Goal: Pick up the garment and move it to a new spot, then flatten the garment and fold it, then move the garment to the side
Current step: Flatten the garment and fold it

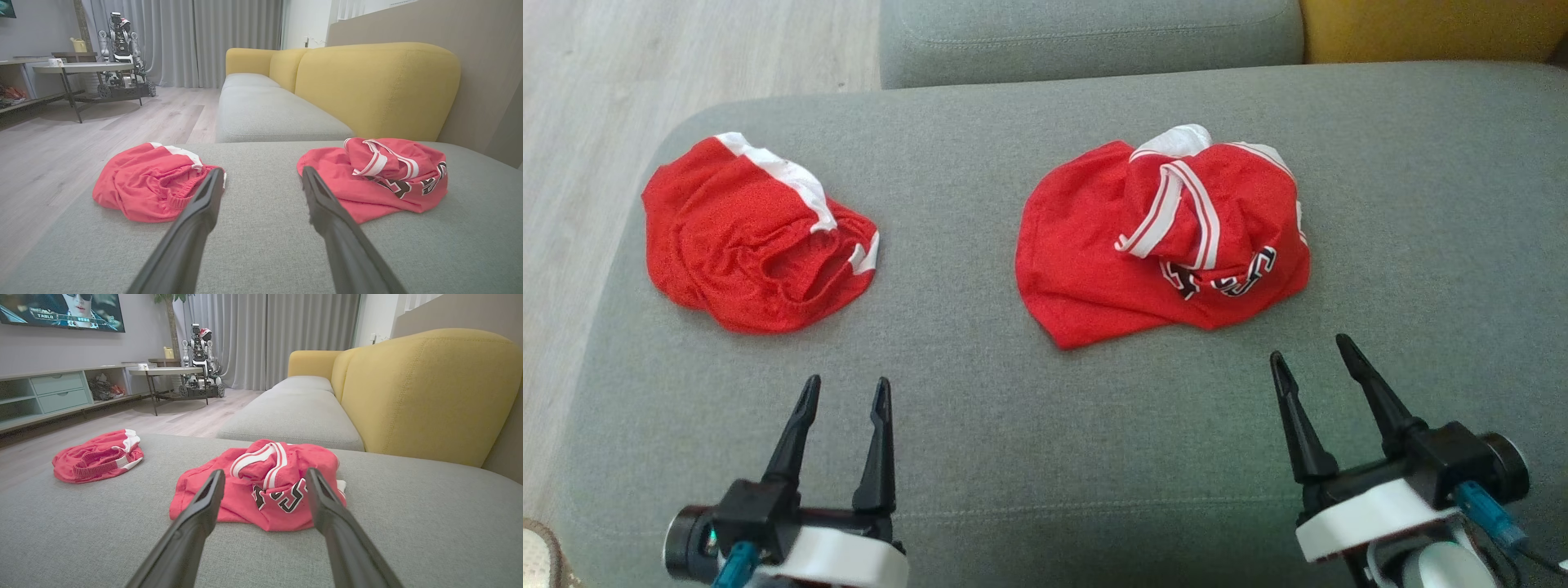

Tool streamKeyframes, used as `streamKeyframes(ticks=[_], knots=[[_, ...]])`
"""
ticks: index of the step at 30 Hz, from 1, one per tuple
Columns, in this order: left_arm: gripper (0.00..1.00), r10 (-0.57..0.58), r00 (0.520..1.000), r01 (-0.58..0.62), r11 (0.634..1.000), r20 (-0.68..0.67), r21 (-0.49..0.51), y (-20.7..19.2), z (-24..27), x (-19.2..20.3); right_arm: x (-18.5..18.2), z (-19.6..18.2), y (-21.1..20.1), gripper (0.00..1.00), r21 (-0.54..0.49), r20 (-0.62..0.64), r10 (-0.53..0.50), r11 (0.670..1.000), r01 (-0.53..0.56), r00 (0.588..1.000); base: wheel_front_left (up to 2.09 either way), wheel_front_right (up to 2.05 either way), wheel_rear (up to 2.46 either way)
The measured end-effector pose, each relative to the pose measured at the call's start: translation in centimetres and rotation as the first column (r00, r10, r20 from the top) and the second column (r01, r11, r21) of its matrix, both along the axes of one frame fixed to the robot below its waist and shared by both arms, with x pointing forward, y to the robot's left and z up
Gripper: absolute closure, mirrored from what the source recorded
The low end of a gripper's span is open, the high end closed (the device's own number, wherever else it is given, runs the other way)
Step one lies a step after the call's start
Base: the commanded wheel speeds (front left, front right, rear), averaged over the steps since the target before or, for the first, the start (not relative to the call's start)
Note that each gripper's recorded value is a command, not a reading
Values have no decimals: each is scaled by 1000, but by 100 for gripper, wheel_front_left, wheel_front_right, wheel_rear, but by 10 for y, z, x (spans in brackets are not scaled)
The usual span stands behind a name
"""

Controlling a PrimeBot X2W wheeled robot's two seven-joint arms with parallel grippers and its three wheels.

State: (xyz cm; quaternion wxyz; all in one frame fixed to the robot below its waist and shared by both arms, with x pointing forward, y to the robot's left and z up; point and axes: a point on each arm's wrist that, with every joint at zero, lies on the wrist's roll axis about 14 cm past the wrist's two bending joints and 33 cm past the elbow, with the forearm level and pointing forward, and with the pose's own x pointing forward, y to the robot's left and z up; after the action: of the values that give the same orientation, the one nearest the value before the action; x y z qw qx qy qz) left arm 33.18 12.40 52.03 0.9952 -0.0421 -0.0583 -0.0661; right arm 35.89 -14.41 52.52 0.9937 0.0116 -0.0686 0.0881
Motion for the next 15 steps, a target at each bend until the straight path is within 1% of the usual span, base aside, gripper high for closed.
streamKeyframes(ticks=[15], knots=[[0,-19,1000,19,1000,-6,10,-6,-3,-3,-1,4,0,0,0,12,0,1000,0,1000,0,0,0]])
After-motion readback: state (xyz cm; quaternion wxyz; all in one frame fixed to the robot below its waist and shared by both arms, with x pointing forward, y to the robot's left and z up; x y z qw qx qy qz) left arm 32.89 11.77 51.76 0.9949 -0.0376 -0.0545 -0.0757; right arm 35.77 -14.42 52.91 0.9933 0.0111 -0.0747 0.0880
